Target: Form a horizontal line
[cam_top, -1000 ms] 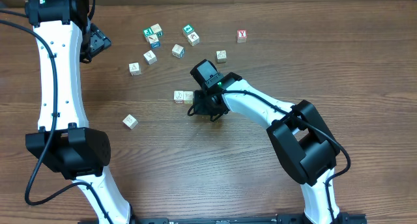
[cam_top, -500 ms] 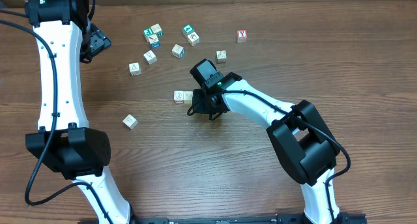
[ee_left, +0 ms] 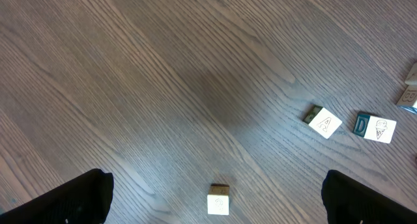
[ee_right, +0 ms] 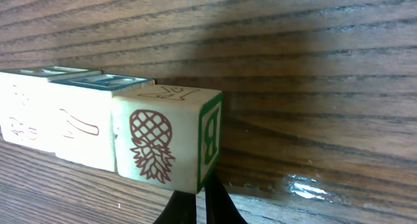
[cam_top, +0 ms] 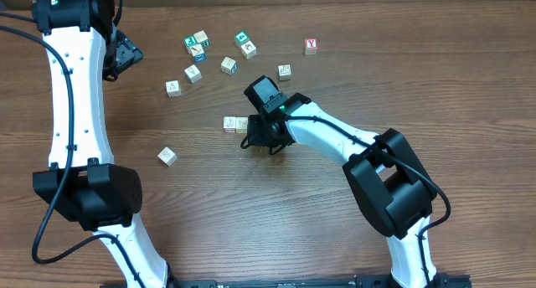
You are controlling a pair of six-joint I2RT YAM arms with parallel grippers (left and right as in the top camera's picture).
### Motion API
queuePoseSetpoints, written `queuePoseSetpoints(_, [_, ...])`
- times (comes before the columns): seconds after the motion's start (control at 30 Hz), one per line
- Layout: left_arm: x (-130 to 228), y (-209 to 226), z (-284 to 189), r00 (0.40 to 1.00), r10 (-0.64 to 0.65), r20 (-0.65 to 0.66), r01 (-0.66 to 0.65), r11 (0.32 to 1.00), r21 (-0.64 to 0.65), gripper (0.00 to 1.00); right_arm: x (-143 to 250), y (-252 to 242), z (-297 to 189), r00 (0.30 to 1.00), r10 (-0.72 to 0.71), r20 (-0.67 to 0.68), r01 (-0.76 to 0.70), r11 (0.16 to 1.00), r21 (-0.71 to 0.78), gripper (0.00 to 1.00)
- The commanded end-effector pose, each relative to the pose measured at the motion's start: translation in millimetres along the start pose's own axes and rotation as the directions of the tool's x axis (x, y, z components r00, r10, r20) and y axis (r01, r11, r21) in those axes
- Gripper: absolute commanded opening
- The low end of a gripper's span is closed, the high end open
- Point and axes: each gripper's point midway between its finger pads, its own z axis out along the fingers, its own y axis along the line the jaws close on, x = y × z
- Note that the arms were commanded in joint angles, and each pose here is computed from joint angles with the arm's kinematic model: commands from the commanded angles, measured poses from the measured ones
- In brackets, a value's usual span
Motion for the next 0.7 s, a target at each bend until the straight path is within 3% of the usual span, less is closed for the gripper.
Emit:
queuePoseSetpoints(0.0, [-1,-2,-7,1.000,0.022,0.015,-0.022,1.000,0.014,1.00,4,-3,6,1.000,0.005,-0.017,-0.005,1.000,0.005,0.04])
queuePoseSetpoints(0.67, [-1,-2,-7,1.000,0.022,0.015,-0.022,1.000,0.014,1.00,2,8,6,1.000,-0.002,-0.011,0.001,0.999,-0.047,0.04])
